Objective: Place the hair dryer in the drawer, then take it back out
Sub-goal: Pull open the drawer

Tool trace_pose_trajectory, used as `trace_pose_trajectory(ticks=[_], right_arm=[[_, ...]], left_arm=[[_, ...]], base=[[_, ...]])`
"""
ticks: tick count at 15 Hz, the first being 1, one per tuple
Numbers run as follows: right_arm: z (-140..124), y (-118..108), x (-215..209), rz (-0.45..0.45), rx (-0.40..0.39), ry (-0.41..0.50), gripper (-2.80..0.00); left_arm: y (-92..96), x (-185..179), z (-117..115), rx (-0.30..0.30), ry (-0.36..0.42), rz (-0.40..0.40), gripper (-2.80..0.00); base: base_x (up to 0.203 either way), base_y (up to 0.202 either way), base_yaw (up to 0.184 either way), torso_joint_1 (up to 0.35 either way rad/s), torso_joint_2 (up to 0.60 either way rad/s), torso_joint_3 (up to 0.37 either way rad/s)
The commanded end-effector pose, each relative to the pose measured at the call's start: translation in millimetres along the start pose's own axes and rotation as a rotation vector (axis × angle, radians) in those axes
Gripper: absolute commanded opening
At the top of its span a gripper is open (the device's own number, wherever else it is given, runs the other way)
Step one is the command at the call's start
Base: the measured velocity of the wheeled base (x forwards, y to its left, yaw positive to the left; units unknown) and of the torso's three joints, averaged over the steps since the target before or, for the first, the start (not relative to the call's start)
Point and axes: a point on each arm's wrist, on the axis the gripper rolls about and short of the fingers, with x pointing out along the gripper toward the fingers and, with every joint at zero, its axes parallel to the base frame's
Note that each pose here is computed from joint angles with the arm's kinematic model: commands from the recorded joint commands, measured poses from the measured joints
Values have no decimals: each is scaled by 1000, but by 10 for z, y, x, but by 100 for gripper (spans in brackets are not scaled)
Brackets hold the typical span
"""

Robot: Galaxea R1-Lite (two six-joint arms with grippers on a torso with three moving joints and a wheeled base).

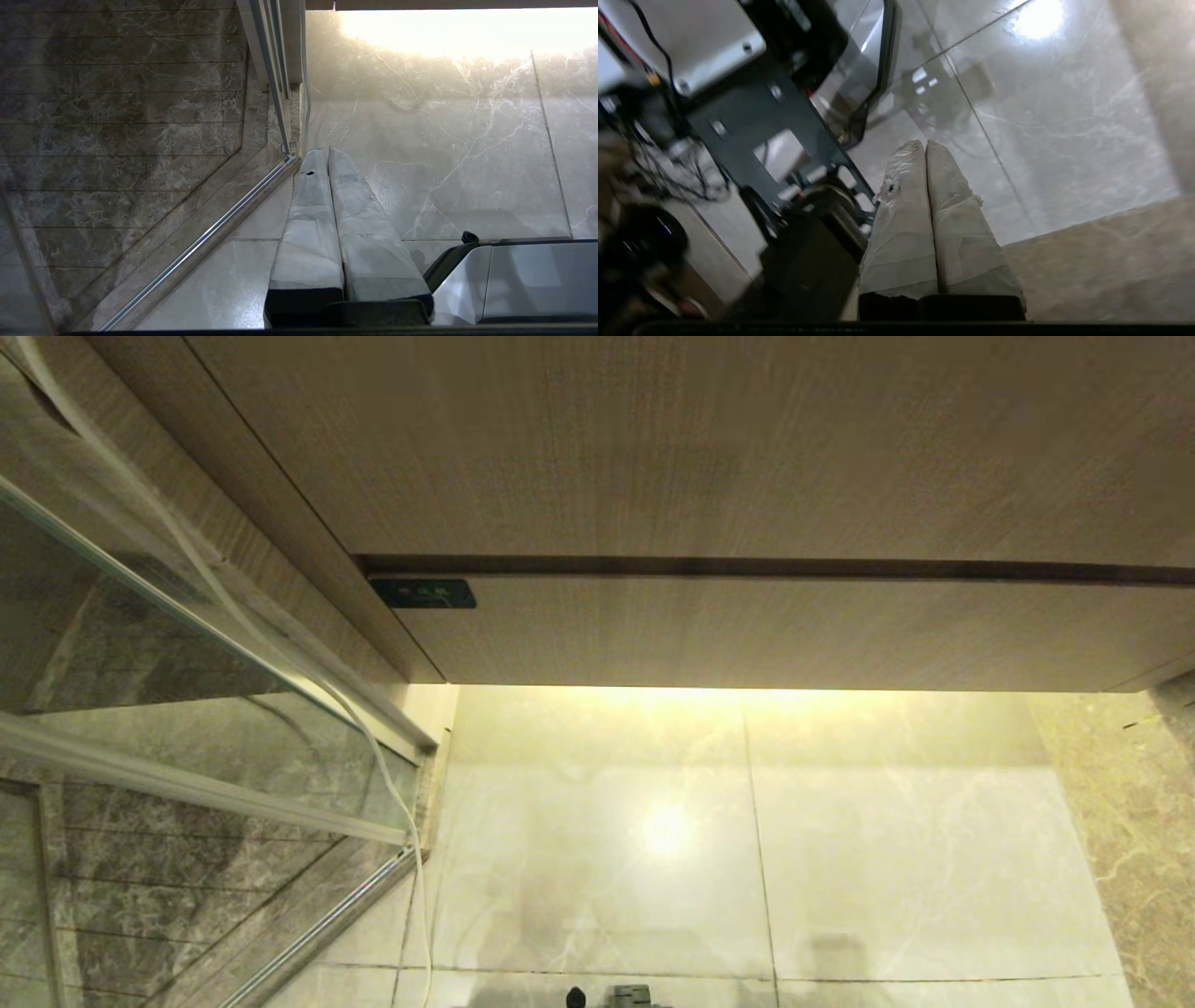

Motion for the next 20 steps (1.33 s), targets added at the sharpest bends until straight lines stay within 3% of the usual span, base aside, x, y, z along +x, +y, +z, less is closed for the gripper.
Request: trace_pose_trajectory(ticks=[1, 3, 6, 9, 11, 14, 20], right_arm=[[57, -220, 204, 94, -124, 56, -280], [113, -394, 339, 119, -273, 67, -280], [183, -637, 576, -49, -395, 52, -280], [307, -868, 820, -229, -461, 65, -280], [382, -923, 1024, -284, -498, 36, -280], [527, -977, 1207, -415, -566, -88, -280], [593, -1048, 1416, -362, -537, -164, -280]], left_arm=[[0, 0, 0, 0, -1, 0, -280], [0, 0, 0, 0, -1, 0, -280], [0, 0, 0, 0, -1, 0, -280], [0, 0, 0, 0, -1, 0, -280], [0, 0, 0, 0, -1, 0, -280], [0, 0, 0, 0, -1, 0, -280], [0, 0, 0, 0, -1, 0, -280]], base=[[0, 0, 0, 0, 0, 0], [0, 0, 0, 0, 0, 0], [0, 0, 0, 0, 0, 0], [0, 0, 0, 0, 0, 0], [0, 0, 0, 0, 0, 0], [0, 0, 0, 0, 0, 0], [0, 0, 0, 0, 0, 0]])
